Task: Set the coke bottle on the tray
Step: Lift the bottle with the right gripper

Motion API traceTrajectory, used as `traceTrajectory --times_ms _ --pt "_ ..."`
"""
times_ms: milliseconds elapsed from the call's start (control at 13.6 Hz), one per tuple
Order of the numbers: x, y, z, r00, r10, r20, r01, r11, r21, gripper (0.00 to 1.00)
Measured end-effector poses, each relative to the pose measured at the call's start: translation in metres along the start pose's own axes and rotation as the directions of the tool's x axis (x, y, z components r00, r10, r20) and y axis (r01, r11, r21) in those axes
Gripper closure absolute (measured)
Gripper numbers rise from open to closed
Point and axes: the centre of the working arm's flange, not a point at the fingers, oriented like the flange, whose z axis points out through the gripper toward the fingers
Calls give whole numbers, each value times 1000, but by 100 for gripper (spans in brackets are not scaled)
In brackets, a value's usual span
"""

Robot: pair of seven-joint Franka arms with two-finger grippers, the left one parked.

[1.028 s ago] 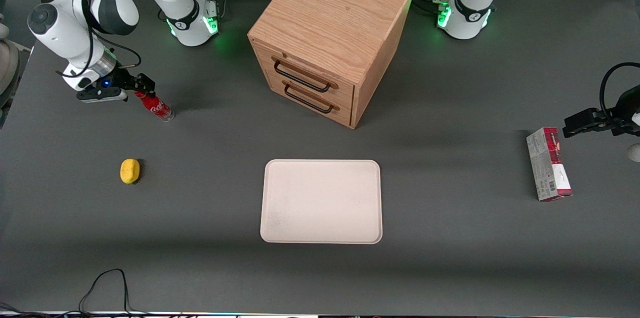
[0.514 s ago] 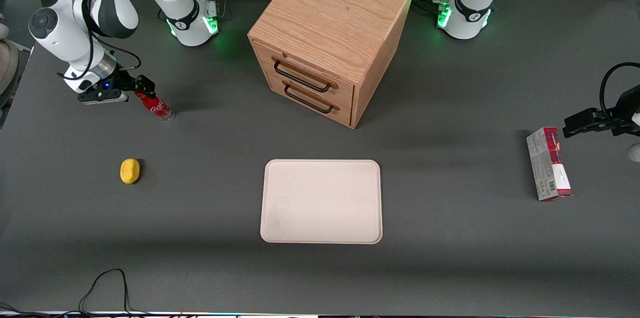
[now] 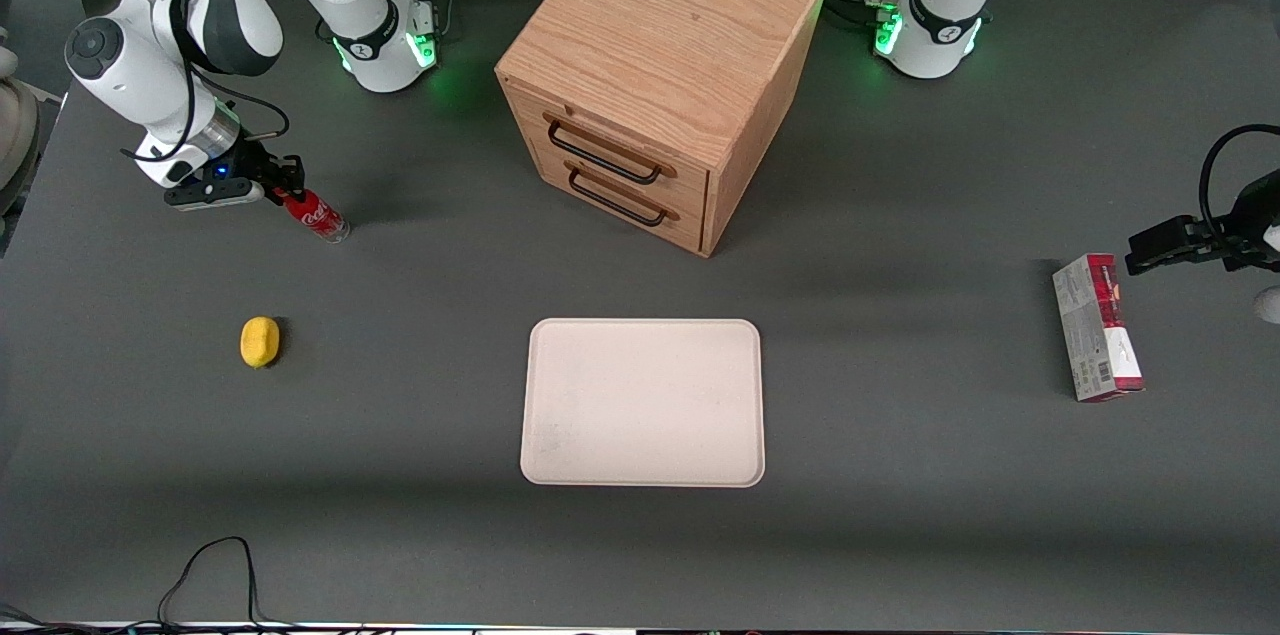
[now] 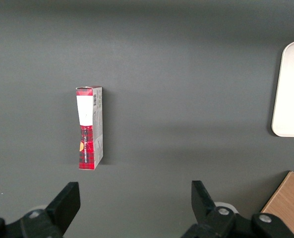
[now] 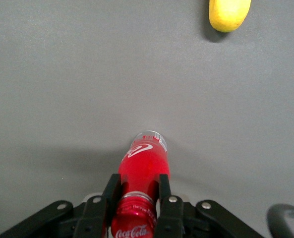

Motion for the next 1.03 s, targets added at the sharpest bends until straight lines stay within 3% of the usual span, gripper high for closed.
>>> traceTrajectory --times_ms 294,514,734,1028 --pt "0 0 -1 1000 0 9 0 1000 1 65" --pt "12 5 -26 999 2 53 -2 1000 7 65" --pt "39 14 -93 997 2 71 -2 1000 4 65" --pt "71 3 -222 997 -39 63 40 999 -9 65"
